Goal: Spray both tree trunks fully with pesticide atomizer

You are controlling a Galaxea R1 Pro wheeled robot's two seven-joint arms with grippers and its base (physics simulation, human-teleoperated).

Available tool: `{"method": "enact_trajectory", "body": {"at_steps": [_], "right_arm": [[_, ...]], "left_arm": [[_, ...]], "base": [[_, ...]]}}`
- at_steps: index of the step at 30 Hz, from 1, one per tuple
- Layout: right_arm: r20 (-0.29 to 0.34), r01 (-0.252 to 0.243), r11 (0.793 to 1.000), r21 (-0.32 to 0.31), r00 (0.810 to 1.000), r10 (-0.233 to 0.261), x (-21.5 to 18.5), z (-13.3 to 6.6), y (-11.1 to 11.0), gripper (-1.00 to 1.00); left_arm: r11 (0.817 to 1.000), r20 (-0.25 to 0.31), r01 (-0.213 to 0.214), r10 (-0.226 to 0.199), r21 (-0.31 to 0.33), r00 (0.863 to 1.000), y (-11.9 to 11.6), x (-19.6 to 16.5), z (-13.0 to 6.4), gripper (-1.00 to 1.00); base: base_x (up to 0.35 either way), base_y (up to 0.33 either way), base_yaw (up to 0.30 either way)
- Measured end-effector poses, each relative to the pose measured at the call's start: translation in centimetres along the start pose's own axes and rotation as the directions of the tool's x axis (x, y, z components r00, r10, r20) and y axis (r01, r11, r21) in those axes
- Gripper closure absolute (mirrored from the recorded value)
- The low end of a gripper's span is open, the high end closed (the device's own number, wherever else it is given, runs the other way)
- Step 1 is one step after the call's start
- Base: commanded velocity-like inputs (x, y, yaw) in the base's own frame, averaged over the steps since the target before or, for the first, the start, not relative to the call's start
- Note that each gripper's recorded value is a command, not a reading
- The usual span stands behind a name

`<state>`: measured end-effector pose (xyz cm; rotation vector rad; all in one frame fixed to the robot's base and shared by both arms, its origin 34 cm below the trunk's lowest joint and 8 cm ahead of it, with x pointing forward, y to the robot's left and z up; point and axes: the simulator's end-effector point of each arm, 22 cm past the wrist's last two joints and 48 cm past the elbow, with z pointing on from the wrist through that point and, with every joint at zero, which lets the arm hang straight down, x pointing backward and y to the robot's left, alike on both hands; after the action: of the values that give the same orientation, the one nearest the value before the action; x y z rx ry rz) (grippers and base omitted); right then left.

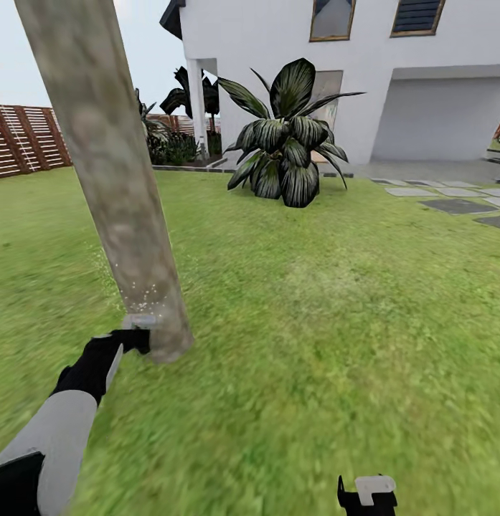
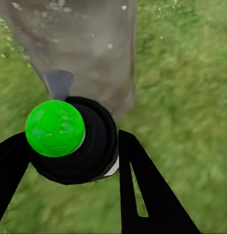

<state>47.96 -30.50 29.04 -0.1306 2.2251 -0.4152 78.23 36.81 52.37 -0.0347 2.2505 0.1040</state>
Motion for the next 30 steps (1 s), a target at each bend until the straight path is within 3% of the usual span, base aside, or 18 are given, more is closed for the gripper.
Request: {"method": "enact_trajectory", "body": {"at_steps": [1,3,6,9,14,19,20,22,25,30], "right_arm": [[0.000,0.001,1.000,-0.001,1.000,-0.001,0.0,0.0,0.0,-1.00],[0.000,0.000,1.000,0.000,1.000,0.000,0.0,0.0,0.0,-1.00],[0.000,0.000,1.000,0.000,1.000,0.000,0.0,0.0,0.0,-1.00],[0.000,0.000,1.000,0.000,1.000,0.000,0.0,0.0,0.0,-1.00],[0.000,0.000,1.000,0.000,1.000,0.000,0.0,0.0,0.0,-1.00],[0.000,0.000,1.000,0.000,1.000,0.000,0.0,0.0,0.0,-1.00],[0.000,0.000,1.000,0.000,1.000,0.000,0.0,0.0,0.0,-1.00],[0.000,0.000,1.000,0.000,1.000,0.000,0.0,0.0,0.0,-1.00],[0.000,0.001,1.000,0.000,1.000,-0.001,0.0,0.0,0.0,-1.00],[0.000,0.001,1.000,0.001,1.000,-0.001,0.0,0.0,-0.1,-1.00]], "left_arm": [[0.999,0.000,-0.012,0.012,-0.031,1.000,2.5,-0.1,-0.2,1.00],[0.999,0.001,-0.010,0.010,-0.037,1.000,3.1,-0.2,-0.3,1.00],[1.000,0.031,0.003,-0.003,-0.006,1.000,0.8,-2.9,-0.3,1.00],[1.000,0.006,0.010,-0.010,0.006,1.000,0.0,-3.3,-0.3,1.00],[0.998,0.031,0.011,-0.009,-0.055,0.999,4.6,-5.4,-1.1,1.00],[1.000,0.025,0.014,-0.013,-0.023,1.000,2.3,-5.7,-0.9,1.00],[1.000,0.047,0.019,-0.018,-0.013,0.999,1.6,-7.4,-1.1,1.00],[1.000,0.059,0.026,-0.025,-0.013,0.998,1.7,-10.0,-1.5,1.00],[0.999,0.031,0.043,-0.042,-0.022,0.999,2.4,-11.7,-2.2,1.00],[0.999,0.058,0.043,-0.041,-0.030,0.997,3.1,-13.0,-3.0,1.00]], "base": [[0.000,0.000,0.000],[0.000,0.000,0.000],[0.000,0.000,0.000],[0.000,0.000,0.122],[0.000,0.000,0.269],[0.000,0.000,0.154],[0.000,0.000,0.012],[0.000,0.000,0.004],[0.000,0.000,0.001],[0.000,-0.064,0.000]]}}
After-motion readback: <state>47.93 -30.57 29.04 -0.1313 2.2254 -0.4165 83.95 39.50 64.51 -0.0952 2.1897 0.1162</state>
